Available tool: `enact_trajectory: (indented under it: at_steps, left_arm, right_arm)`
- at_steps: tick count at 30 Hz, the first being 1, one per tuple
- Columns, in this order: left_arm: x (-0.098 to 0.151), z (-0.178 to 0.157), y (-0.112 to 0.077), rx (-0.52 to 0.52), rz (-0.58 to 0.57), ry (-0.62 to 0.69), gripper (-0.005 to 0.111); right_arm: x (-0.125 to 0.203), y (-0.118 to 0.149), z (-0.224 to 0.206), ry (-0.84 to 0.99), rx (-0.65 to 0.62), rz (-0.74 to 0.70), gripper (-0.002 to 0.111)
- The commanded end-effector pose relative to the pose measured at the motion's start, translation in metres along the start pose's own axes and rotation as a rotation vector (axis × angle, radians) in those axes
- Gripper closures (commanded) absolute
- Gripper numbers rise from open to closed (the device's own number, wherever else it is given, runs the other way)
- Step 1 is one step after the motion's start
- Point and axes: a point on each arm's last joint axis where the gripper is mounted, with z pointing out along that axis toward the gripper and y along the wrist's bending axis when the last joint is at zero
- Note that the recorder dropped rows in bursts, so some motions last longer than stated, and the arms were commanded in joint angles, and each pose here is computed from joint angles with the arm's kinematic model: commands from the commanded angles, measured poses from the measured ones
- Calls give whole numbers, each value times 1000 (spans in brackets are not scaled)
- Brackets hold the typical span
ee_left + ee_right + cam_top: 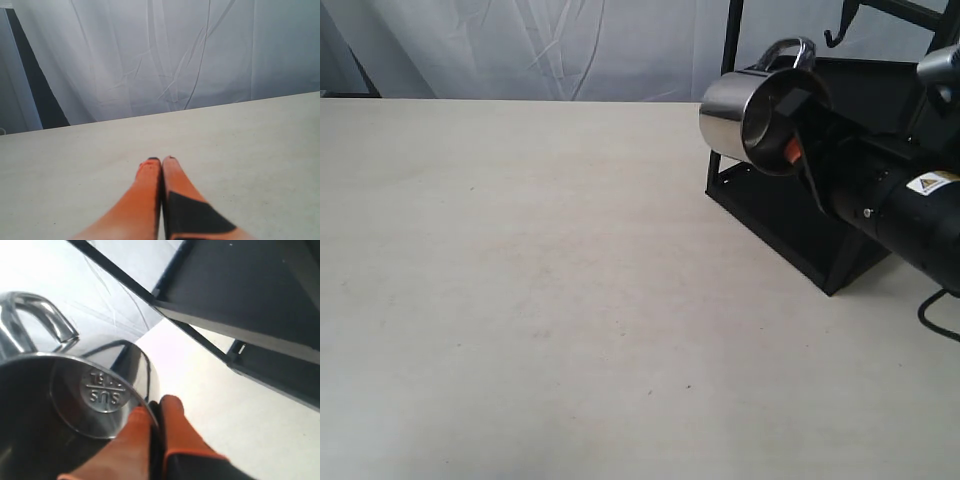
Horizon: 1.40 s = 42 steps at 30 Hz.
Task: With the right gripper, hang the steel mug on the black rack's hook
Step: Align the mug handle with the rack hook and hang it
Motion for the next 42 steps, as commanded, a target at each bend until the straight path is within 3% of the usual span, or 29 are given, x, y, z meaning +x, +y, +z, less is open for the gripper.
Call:
enact_trajectory:
  at_steps: [1, 10, 26, 42]
  left_arm:
    - [-1, 0, 0, 5, -6, -10, 105]
    - [-1, 0, 0, 5, -6, -10, 105]
    - [-1, 0, 0, 5, -6, -10, 105]
    - [-1, 0, 0, 5, -6, -10, 105]
  right_arm:
    - [-12, 13, -1, -64, -50, 8, 109]
    - [-19, 1, -1, -124, 37, 140, 109]
    - [-19, -15, -3, -134, 197, 12, 109]
    - [-17, -14, -2, -105, 191, -31, 109]
